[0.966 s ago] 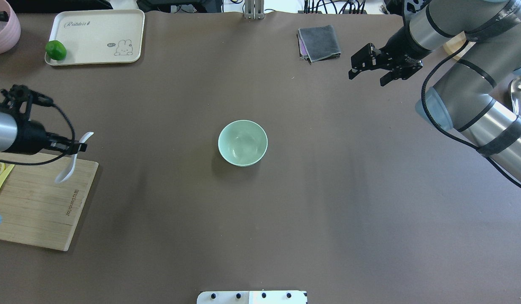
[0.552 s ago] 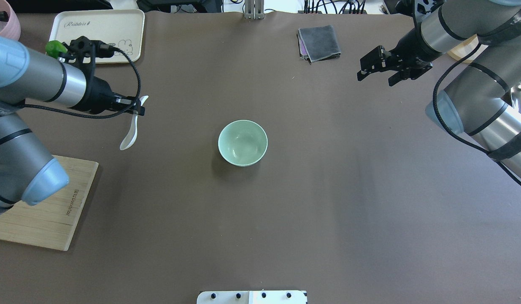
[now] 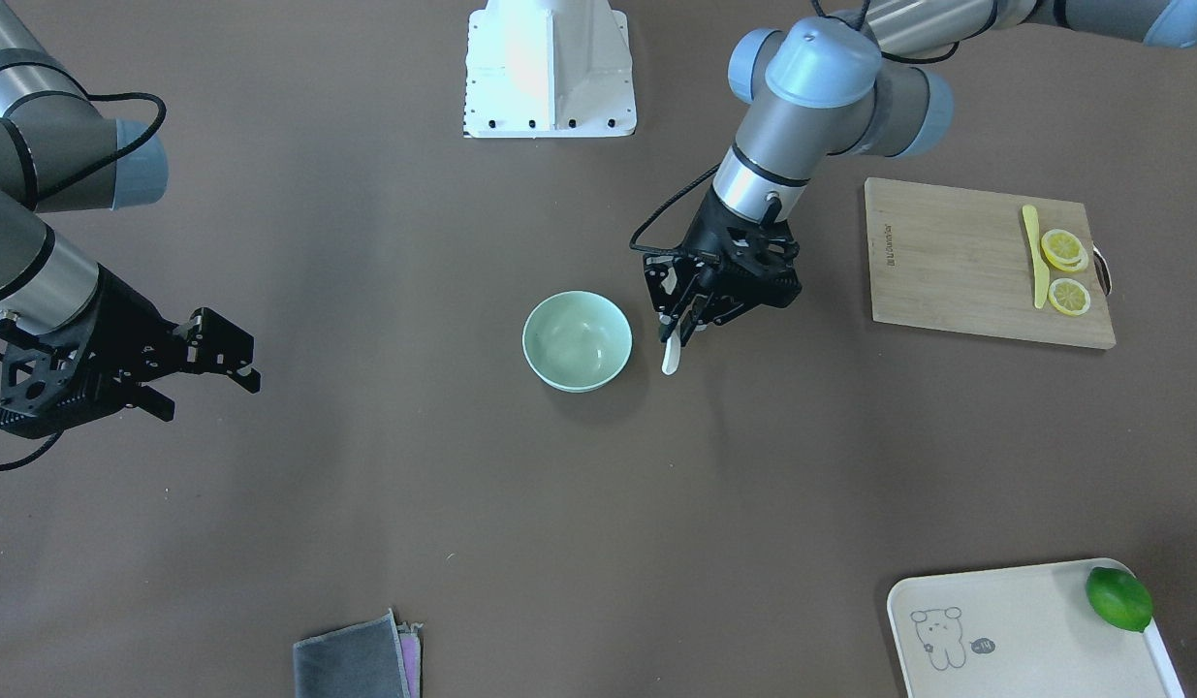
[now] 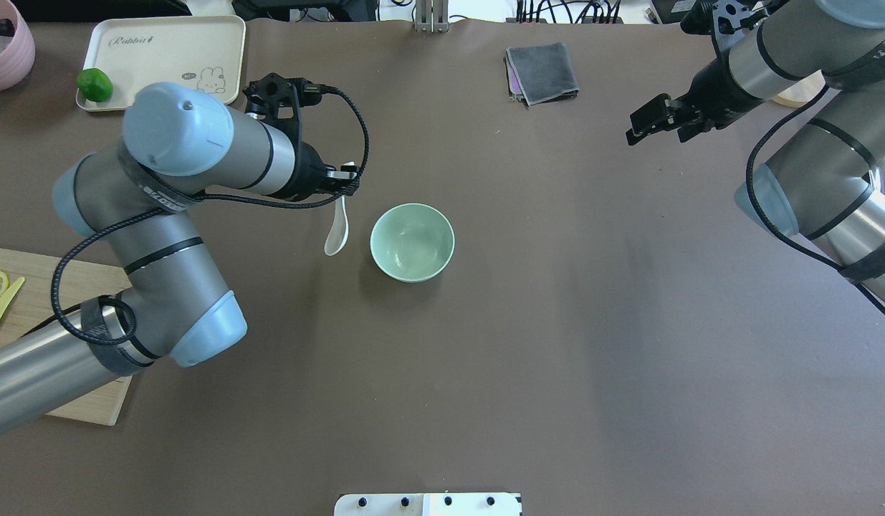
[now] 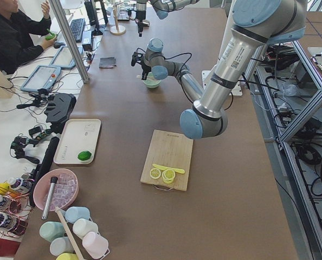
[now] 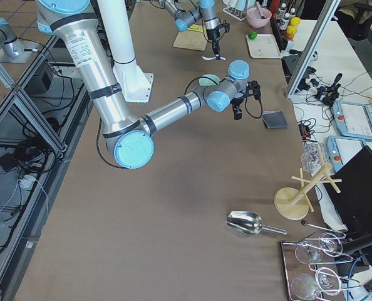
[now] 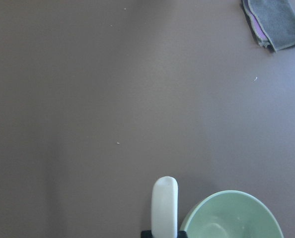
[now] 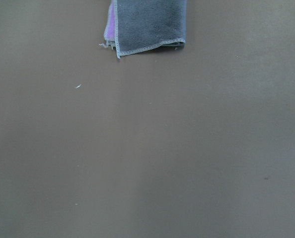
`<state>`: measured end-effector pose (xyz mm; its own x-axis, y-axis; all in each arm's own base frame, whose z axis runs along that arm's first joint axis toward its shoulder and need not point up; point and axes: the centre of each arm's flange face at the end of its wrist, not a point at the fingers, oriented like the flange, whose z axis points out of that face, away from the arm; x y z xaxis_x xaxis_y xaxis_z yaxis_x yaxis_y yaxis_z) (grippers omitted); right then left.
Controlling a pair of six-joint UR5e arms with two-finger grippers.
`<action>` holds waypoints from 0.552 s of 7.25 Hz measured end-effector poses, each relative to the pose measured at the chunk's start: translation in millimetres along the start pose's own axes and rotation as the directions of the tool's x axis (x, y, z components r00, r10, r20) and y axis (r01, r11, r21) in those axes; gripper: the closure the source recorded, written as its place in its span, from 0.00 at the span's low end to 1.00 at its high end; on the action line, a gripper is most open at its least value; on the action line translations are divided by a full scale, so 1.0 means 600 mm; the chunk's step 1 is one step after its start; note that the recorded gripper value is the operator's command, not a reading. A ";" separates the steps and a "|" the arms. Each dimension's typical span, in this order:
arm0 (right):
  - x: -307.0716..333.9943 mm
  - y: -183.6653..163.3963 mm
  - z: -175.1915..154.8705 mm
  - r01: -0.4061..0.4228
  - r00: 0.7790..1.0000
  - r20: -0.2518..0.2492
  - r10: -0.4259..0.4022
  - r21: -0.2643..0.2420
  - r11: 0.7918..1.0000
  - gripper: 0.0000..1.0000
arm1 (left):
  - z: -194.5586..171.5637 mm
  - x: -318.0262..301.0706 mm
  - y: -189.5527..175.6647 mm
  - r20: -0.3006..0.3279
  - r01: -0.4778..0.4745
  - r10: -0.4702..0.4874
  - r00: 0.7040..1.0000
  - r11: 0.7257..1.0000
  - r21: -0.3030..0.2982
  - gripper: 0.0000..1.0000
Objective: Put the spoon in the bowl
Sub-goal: 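Lift the white spoon with the left gripper and carry it over the bowl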
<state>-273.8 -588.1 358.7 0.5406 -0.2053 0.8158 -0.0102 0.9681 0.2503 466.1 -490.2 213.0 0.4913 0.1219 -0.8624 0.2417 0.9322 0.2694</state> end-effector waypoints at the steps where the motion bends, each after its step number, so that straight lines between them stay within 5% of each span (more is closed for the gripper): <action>1: 0.008 -0.001 0.001 0.002 1.000 -0.009 -0.002 0.003 1.000 0.00 | 0.028 0.034 0.016 0.012 0.014 -0.014 1.000 1.000 0.021 1.00; 4: 0.013 -0.005 -0.006 -0.002 1.000 -0.011 0.002 0.008 1.000 0.00 | 0.092 0.103 0.037 0.037 0.058 -0.060 0.998 0.997 0.049 1.00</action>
<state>-266.7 -592.3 362.6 0.5495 -0.2017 0.8108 -0.0178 0.9674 0.2528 547.7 -480.9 189.3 0.5063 0.0529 -0.8607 0.3105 0.9200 0.2392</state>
